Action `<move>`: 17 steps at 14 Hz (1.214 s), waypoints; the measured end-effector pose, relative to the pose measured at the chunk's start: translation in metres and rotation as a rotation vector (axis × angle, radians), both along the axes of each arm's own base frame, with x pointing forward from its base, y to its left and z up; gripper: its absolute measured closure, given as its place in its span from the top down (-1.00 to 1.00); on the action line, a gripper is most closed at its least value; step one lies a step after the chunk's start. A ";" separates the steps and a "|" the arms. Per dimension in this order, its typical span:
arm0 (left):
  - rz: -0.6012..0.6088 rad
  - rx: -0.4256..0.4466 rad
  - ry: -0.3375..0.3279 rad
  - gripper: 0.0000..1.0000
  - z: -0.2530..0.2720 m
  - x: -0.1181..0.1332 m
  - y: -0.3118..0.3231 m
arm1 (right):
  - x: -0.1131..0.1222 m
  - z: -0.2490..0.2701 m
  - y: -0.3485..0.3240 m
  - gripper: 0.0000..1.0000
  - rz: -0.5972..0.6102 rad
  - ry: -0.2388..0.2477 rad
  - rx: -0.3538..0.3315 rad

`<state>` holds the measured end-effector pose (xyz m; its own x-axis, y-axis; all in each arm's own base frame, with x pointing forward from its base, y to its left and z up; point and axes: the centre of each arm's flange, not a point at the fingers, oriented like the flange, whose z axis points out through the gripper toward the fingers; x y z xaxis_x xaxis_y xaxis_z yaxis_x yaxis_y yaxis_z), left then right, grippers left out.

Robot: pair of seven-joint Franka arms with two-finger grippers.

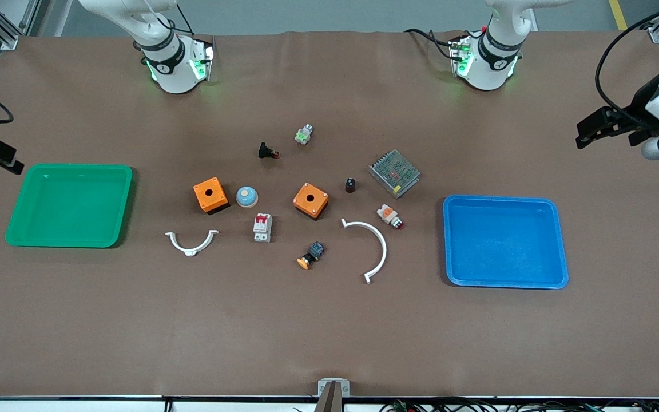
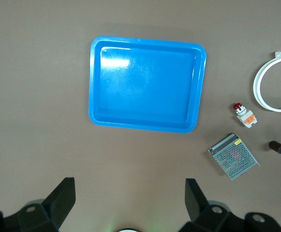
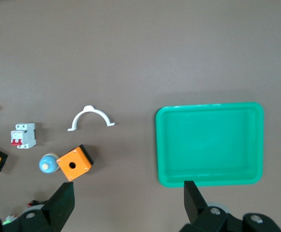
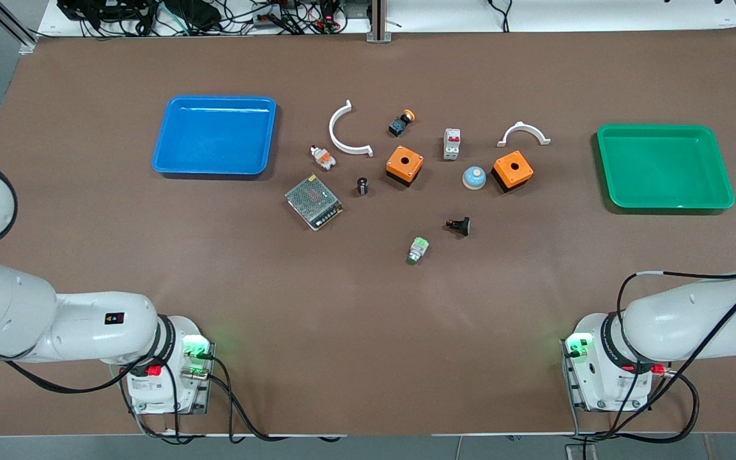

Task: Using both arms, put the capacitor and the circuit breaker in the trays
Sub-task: 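Move the right gripper toward the breaker while the left gripper reaches the capacitor, then lower the right gripper onto the breaker while the left gripper descends on the capacitor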

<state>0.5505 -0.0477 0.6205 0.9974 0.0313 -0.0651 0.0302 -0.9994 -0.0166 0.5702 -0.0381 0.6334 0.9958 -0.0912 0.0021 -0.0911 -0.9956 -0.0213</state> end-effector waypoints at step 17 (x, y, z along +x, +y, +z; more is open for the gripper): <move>0.498 0.060 0.131 1.00 -0.251 0.008 -0.300 | 0.038 -0.262 0.308 1.00 0.035 0.028 0.007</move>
